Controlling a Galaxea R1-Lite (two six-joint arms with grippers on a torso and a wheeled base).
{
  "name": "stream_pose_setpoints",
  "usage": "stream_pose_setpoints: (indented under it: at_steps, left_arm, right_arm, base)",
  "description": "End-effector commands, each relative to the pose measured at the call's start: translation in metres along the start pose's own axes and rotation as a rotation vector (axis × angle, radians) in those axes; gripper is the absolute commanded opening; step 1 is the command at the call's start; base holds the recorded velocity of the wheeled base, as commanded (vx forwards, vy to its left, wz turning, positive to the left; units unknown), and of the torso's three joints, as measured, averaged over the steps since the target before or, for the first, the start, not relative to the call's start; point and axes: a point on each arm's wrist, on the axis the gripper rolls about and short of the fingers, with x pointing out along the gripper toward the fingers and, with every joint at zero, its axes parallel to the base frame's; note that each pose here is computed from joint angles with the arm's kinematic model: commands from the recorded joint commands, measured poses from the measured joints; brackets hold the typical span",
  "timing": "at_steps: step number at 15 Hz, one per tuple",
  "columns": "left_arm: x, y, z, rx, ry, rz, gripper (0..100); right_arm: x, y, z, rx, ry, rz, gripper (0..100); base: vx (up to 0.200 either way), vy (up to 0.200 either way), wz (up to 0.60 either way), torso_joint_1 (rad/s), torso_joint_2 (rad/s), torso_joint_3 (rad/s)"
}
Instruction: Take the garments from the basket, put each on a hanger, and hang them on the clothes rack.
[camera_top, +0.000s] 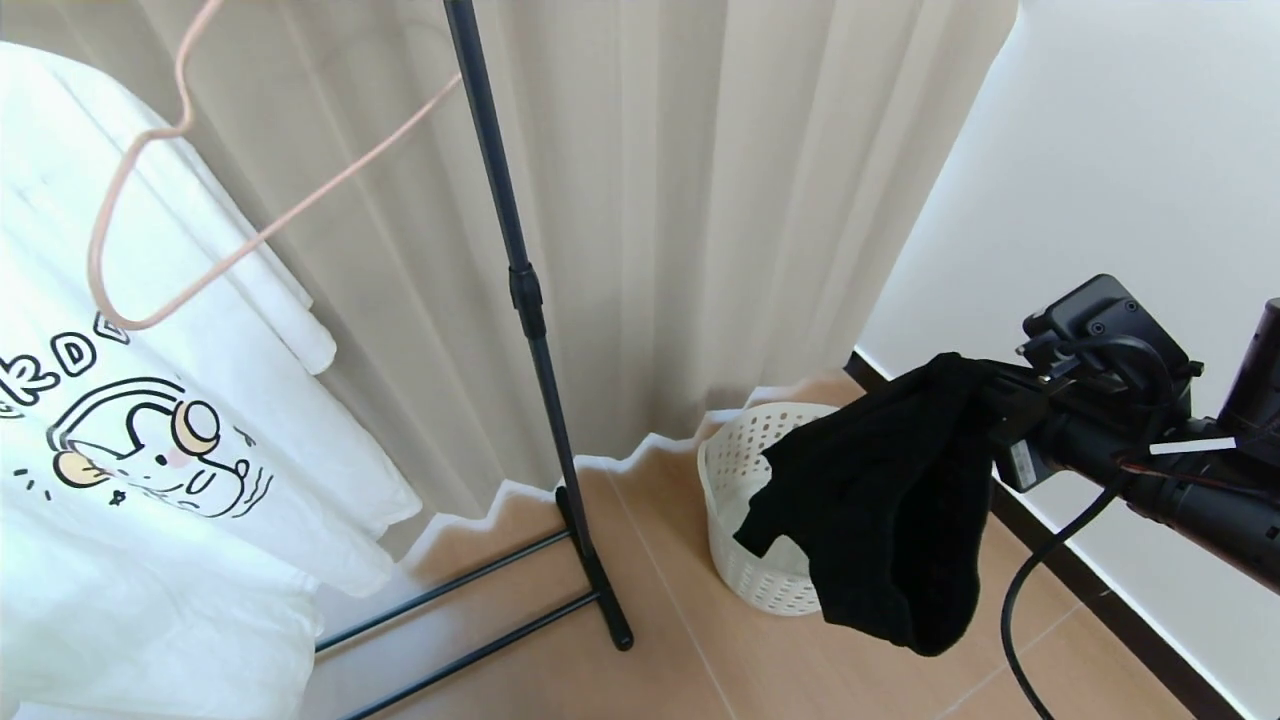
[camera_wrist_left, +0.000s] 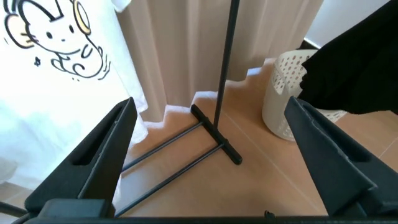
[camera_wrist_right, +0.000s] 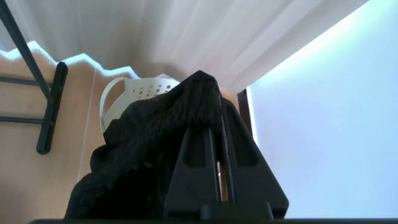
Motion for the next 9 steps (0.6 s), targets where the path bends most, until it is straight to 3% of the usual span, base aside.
stream_pose_setpoints:
  at_steps: [1, 9]
  left_arm:
    - [0.0001, 0.0000, 0.0000, 0.000, 0.001, 0.000, 100]
    - [0.0001, 0.0000, 0.0000, 0.000, 0.001, 0.000, 100]
  right_arm:
    - [-0.0008, -0.0002, 0.0004, 0.000, -0.002, -0.001, 0]
    - [-0.0014, 0.0001, -0.0006, 0.000, 0.000, 0.002, 0]
  base:
    - [0.000, 0.000, 0.00, 0.159, -0.49, -0.124]
    - [0.000, 0.000, 0.00, 0.199, -0.53, -0.153]
